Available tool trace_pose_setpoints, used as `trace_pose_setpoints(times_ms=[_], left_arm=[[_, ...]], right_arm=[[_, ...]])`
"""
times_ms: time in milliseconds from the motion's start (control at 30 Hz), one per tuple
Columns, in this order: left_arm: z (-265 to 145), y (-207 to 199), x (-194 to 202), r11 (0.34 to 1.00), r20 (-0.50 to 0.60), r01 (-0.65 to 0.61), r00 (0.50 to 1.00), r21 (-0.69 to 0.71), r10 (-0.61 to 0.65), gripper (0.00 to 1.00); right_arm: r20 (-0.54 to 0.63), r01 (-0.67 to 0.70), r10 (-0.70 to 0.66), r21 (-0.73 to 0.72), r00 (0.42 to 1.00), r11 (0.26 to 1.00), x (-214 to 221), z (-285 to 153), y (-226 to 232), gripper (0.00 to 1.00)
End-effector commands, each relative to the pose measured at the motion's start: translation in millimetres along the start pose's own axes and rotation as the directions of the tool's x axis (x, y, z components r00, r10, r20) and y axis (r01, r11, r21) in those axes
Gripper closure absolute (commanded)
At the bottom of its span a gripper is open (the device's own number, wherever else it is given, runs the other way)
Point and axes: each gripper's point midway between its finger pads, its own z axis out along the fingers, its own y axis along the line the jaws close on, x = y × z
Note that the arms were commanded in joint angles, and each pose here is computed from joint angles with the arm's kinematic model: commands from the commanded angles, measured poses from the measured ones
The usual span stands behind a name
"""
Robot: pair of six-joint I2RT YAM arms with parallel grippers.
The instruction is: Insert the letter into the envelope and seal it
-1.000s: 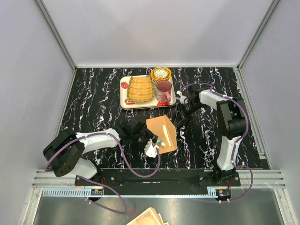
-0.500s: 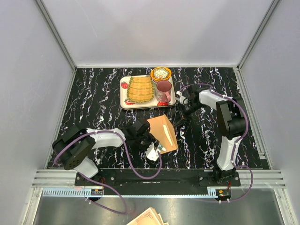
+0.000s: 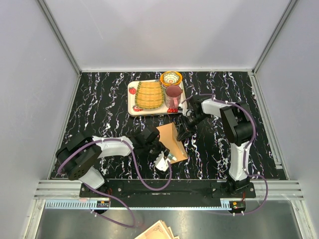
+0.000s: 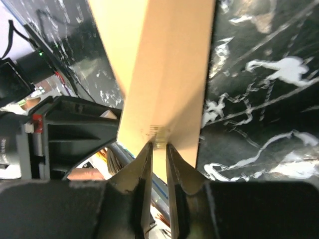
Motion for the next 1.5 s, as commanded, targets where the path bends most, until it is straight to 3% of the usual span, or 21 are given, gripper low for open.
trace_pose_setpoints(times_ms=[0, 167, 467, 1033, 1467], left_arm=[[2.4, 1.3, -14.0, 1.000, 0.077, -0.019, 0.997, 0.015, 0.018, 1.00], [1.7, 0.8, -15.7, 1.000, 0.081, -0.021, 0.997, 0.016, 0.019, 1.00], [-20.3, 27.9, -32.0, 0.996, 0.100, -0.045, 0.994, -0.079, 0.053, 1.00], [-2.2, 90.6, 4.1, 0.964, 0.047, -0.184, 0.979, -0.189, 0.196, 1.00], [18.3, 71.1, 19.3, 0.975, 0.058, -0.210, 0.975, -0.076, 0.215, 1.00]], right_arm=[[0.002, 0.000, 0.000, 0.014, 1.000, 1.000, -10.3, 10.7, -9.1, 0.78], [0.013, 0.016, -0.017, 0.063, 1.000, 0.998, -15.7, 15.5, -16.1, 0.78], [0.160, 0.035, -0.063, 0.171, 0.985, 0.985, -23.2, 9.1, -24.9, 0.86], [0.157, 0.050, -0.077, 0.174, 0.985, 0.984, -13.0, 12.7, -27.3, 0.88], [0.197, 0.076, -0.092, 0.090, 0.976, 0.993, -9.8, -6.7, -1.9, 0.87]])
